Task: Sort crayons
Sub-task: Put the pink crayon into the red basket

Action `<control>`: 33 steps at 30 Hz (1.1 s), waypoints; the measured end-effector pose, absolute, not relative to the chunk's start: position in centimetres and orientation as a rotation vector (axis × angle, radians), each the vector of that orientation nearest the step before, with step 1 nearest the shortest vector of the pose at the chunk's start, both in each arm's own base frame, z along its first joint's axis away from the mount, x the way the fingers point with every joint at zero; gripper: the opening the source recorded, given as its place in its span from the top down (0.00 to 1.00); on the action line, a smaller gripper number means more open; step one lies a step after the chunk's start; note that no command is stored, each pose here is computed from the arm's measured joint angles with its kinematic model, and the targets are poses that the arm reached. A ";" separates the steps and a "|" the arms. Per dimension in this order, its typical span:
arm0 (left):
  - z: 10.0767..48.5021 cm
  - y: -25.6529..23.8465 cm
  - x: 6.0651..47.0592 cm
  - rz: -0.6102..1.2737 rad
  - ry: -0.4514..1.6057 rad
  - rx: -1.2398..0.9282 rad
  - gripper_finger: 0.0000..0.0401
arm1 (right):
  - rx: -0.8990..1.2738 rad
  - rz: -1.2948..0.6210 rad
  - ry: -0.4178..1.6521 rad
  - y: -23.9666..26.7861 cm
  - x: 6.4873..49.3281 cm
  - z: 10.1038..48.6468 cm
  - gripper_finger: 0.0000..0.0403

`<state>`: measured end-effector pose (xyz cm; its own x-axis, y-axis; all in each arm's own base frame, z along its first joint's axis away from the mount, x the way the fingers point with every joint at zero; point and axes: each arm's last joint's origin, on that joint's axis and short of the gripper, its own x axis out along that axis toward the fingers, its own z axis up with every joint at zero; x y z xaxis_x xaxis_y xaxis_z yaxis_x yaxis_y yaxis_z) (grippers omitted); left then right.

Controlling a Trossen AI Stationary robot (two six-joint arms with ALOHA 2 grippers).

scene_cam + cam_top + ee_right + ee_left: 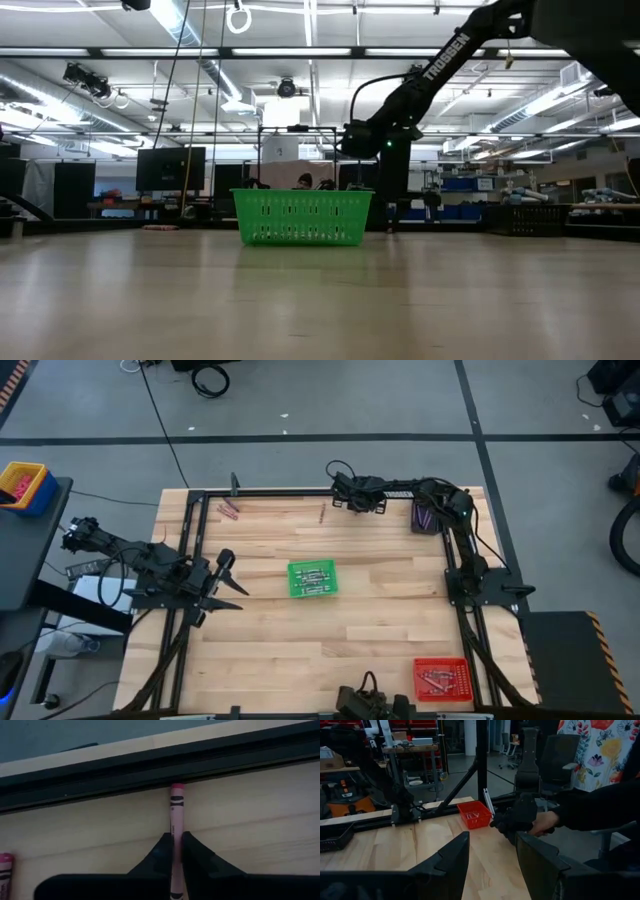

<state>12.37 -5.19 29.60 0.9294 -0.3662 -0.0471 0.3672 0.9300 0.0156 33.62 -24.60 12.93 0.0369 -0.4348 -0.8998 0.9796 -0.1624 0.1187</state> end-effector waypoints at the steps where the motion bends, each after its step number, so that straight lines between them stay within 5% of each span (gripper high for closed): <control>1: 29.6 -5.2 12.4 -0.376 0.044 0.024 0.57 | 1.031 -1.456 0.722 -24.6 33.6 13.1 0.92; 10: 29.6 -5.2 12.4 -0.376 0.042 0.030 0.57 | 0.853 -1.092 0.837 -20.0 34.3 20.2 0.91; 22: 29.6 -5.2 12.4 -0.377 0.028 0.093 0.57 | 0.525 -0.528 1.300 6.0 30.9 27.6 0.91; 33: 30.3 -5.2 12.4 -0.374 -0.039 0.058 0.57 | 0.525 -0.245 1.614 22.7 20.3 26.4 0.91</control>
<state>12.37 -5.19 30.32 0.9302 -0.3661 0.0273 0.3639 0.9292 0.0641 20.29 22.66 26.45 -0.0368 0.1885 -0.9814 0.4707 0.8696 0.1494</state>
